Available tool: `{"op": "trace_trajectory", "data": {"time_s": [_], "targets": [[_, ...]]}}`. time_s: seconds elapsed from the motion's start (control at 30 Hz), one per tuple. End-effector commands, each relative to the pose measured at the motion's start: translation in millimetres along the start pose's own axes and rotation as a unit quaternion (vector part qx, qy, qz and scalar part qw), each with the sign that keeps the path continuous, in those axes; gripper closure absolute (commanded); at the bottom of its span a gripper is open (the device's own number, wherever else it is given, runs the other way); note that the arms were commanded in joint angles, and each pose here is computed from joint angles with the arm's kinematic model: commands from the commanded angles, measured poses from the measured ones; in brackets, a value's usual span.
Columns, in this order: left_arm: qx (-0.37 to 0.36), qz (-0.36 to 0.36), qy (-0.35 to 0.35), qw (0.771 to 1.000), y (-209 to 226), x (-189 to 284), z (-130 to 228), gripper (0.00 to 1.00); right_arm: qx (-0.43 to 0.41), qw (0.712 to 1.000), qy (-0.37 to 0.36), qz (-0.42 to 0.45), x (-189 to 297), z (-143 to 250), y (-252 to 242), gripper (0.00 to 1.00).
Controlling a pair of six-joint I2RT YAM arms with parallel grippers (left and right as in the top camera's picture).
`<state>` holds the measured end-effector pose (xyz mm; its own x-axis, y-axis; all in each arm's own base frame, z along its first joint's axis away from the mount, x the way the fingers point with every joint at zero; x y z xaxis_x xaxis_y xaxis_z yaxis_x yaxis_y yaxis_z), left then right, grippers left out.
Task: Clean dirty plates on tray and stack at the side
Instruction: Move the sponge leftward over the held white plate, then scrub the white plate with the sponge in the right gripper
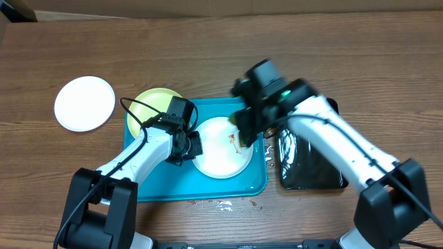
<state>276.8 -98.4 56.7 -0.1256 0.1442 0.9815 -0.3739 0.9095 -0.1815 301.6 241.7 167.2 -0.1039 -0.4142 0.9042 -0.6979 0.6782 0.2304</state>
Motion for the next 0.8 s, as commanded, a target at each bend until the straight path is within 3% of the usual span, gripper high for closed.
{"op": "trace_trajectory", "data": {"time_s": [0.0,0.23,0.6,0.7,0.73,0.77], "targets": [[-0.001,-0.004,0.008,1.000,2,-3,4,0.96,0.030,0.994,0.013,0.104,-14,-6,-1,0.96],[-0.001,-0.004,0.008,1.000,2,-3,4,0.96,0.063,0.980,0.046,0.181,-43,0,-1,0.96],[-0.001,-0.006,0.010,1.000,3,-3,5,0.96,0.051,0.981,0.069,0.171,-63,7,-4,0.96],[-0.001,-0.007,0.011,1.000,3,-3,5,0.96,0.051,0.981,0.081,0.171,-69,11,-5,0.80],[-0.001,-0.007,0.011,1.000,3,-3,5,0.96,0.050,0.980,0.085,0.171,-69,12,-6,0.68],[-0.001,-0.007,0.011,1.000,3,-3,5,0.96,0.050,0.980,0.092,0.172,-69,15,-6,0.47]]}}
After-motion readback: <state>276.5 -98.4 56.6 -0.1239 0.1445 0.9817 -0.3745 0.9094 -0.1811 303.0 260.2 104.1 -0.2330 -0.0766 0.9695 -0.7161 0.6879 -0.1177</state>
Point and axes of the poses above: each gripper's point midway between its finger pads, its own x axis back along the fingers, its own y axis along the line the jaws close on, z = x × y, the point moved 5 cm from there along x, back along the fingers, and after that the axes turned 12 degrees about x, right-handed, at the moved point
